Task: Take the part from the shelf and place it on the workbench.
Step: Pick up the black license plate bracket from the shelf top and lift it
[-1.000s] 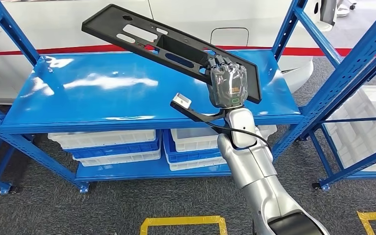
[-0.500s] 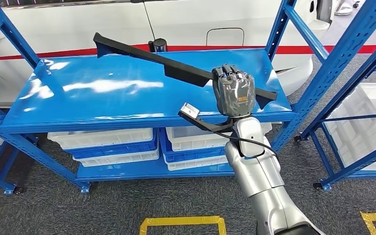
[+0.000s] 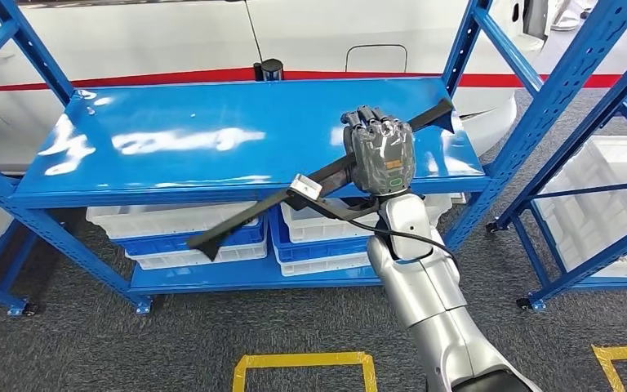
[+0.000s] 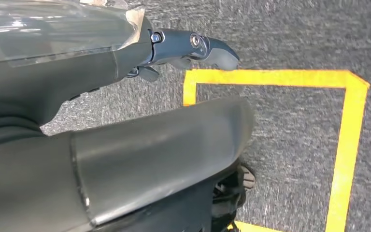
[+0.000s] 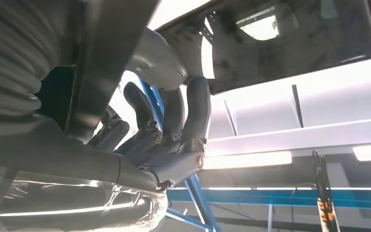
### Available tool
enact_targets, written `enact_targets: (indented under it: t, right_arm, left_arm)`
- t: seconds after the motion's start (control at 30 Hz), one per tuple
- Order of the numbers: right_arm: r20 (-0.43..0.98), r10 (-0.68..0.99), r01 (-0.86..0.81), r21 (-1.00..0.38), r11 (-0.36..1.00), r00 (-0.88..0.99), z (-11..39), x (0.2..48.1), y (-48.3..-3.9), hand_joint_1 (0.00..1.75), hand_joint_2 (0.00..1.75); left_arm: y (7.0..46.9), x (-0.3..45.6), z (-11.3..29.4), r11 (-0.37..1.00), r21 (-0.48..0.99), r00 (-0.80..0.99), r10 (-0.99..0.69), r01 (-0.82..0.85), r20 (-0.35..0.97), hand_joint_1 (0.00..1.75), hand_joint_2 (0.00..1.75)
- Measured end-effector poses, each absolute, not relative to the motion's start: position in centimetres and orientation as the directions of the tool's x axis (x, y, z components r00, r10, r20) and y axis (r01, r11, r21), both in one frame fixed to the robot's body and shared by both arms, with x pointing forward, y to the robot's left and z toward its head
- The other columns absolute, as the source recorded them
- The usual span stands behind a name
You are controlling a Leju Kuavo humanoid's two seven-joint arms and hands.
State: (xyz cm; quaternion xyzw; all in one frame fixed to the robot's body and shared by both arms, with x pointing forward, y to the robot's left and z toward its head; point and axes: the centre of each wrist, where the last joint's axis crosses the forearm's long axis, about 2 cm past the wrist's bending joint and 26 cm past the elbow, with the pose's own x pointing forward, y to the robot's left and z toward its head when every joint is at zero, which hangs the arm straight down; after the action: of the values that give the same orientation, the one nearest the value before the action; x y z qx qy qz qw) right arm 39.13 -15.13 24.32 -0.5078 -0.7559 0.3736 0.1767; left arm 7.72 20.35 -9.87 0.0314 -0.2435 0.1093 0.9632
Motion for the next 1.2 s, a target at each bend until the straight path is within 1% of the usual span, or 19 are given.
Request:
enact_targets:
  t: [0.77,1.0,1.2]
  right_arm:
    - [-0.101,0.908,0.619,-0.761,0.193,-0.407,22.3,38.4,-16.1,1.75,1.75]
    - [-0.103,0.908,0.627,-0.755,0.194,-0.405,22.4,38.4,-16.2,1.75,1.75]
    - [-0.130,0.906,0.652,-0.735,0.185,-0.403,22.8,37.9,-17.1,1.75,1.75]
  left_arm:
    - [20.6,6.6,-10.1,0.976,0.015,0.877,0.188,-0.216,0.442,0.00,0.00]
    - [20.7,6.7,-10.1,0.976,0.016,0.876,0.187,-0.217,0.444,0.00,0.00]
    - [20.7,6.8,-10.1,0.974,0.015,0.871,0.194,-0.224,0.451,0.00,0.00]
